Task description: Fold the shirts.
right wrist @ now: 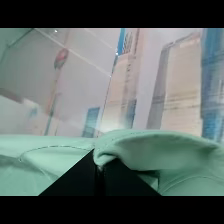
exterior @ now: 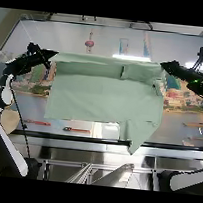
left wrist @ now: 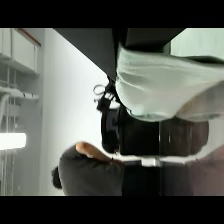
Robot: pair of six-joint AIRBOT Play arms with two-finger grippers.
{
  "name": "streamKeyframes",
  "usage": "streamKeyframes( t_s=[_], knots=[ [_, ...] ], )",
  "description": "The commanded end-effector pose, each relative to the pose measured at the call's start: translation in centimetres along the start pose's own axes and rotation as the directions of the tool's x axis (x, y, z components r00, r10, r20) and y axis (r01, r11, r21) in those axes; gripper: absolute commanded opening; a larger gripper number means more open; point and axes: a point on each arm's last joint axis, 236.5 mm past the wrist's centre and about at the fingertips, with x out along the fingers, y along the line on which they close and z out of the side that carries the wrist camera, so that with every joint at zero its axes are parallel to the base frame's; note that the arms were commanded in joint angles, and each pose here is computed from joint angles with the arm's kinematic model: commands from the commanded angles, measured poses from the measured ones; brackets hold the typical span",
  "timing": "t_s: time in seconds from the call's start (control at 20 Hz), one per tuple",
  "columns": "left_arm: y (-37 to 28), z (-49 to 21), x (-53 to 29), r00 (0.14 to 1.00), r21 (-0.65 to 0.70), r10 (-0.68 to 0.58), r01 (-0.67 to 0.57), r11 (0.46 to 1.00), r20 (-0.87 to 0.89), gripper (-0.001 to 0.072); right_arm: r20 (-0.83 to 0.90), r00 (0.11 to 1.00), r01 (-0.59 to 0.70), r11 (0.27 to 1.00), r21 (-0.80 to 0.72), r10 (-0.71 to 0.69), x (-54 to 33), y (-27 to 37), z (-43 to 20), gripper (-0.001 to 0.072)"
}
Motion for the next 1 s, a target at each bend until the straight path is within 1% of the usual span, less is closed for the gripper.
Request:
streamKeyframes(
  t_s=[0.0, 0.1, 0.15, 0.2, 0.3, 0.45, 0.5, 0.6, 0.65, 0.7, 0.75, 0.85, 0.9, 0.95],
  knots=[
    [2.5, 2.0, -1.2, 0.997, -0.050, 0.028, -0.024, 0.998, 0.072, -0.0007, -0.028, 0.998, -0.056, 0.998, 0.005, 0.057, -0.5, -0.6, -0.5, 0.0022],
    [3.7, 0.5, -2.1, 0.999, -0.098, 0.023, -0.020, 0.995, 0.029, -0.0007, -0.130, 0.990, -0.054, 0.998, 0.022, 0.056, -1.4, -1.1, -2.7, 0.0023],
    [4.7, -0.9, -2.1, 0.998, -0.100, 0.061, -0.064, 0.993, -0.028, -0.0008, -0.192, 0.981, -0.037, 0.999, 0.030, 0.042, -1.9, -1.6, -4.1, 0.0022],
    [5.9, -2.2, -2.3, 0.988, -0.083, 0.126, -0.133, 0.988, -0.088, -0.0008, -0.254, 0.967, -0.016, 0.999, 0.030, 0.023, -2.3, -2.1, -5.6, 0.0023],
    [8.1, -4.8, -2.2, 0.941, -0.059, 0.261, -0.279, 0.958, -0.213, -0.0008, -0.343, 0.939, 0.004, 1.000, 0.026, 0.005, -3.0, -2.6, -7.7, 0.0023],
    [8.6, -6.8, -1.9, 0.892, -0.003, 0.348, -0.364, 0.931, -0.288, -0.0008, -0.388, 0.922, 0.001, 0.999, 0.032, 0.011, -3.3, -2.5, -8.8, 0.0023],
    [9.2, -7.2, -2.4, 0.867, 0.014, 0.399, -0.414, 0.910, -0.298, -0.0008, -0.396, 0.918, 0.007, 0.999, 0.032, 0.006, -3.3, -2.6, -9.0, 0.0023],
    [11.0, -7.5, -4.7, 0.773, 0.066, 0.560, -0.569, 0.820, -0.298, -0.0008, -0.424, 0.906, 0.026, 1.000, 0.018, -0.016, -3.6, -3.2, -9.7, 0.0024],
    [11.4, -7.5, -5.6, 0.733, 0.088, 0.612, -0.617, 0.782, -0.295, -0.0008, -0.430, 0.903, 0.029, 0.999, 0.016, -0.019, -3.6, -3.3, -9.9, 0.0024],
    [11.3, -7.3, -6.1, 0.713, 0.107, 0.641, -0.641, 0.760, -0.284, -0.0008, -0.431, 0.902, 0.028, 0.999, 0.016, -0.019, -3.6, -3.2, -9.9, 0.0024],
    [11.2, -7.0, -6.2, 0.704, 0.121, 0.656, -0.651, 0.749, -0.271, -0.0007, -0.430, 0.902, 0.028, 0.999, 0.016, -0.018, -3.6, -3.2, -9.9, 0.0025],
    [10.6, -6.9, -5.8, 0.703, 0.139, 0.662, -0.651, 0.746, -0.262, -0.0003, -0.431, 0.902, 0.028, 0.999, 0.017, -0.018, -3.6, -3.2, -9.9, 0.0028],
    [10.1, -6.9, -5.7, 0.703, 0.150, 0.662, -0.648, 0.747, -0.261, 0.0188, -0.430, 0.903, 0.032, 0.999, 0.023, -0.019, -3.6, -3.2, -9.8, 0.0087],
    [9.3, -6.7, -5.5, 0.704, 0.169, 0.661, -0.641, 0.749, -0.260, 0.0317, -0.428, 0.903, 0.034, 0.999, 0.027, -0.019, -3.7, -3.1, -9.7, 0.0193]
  ],
)
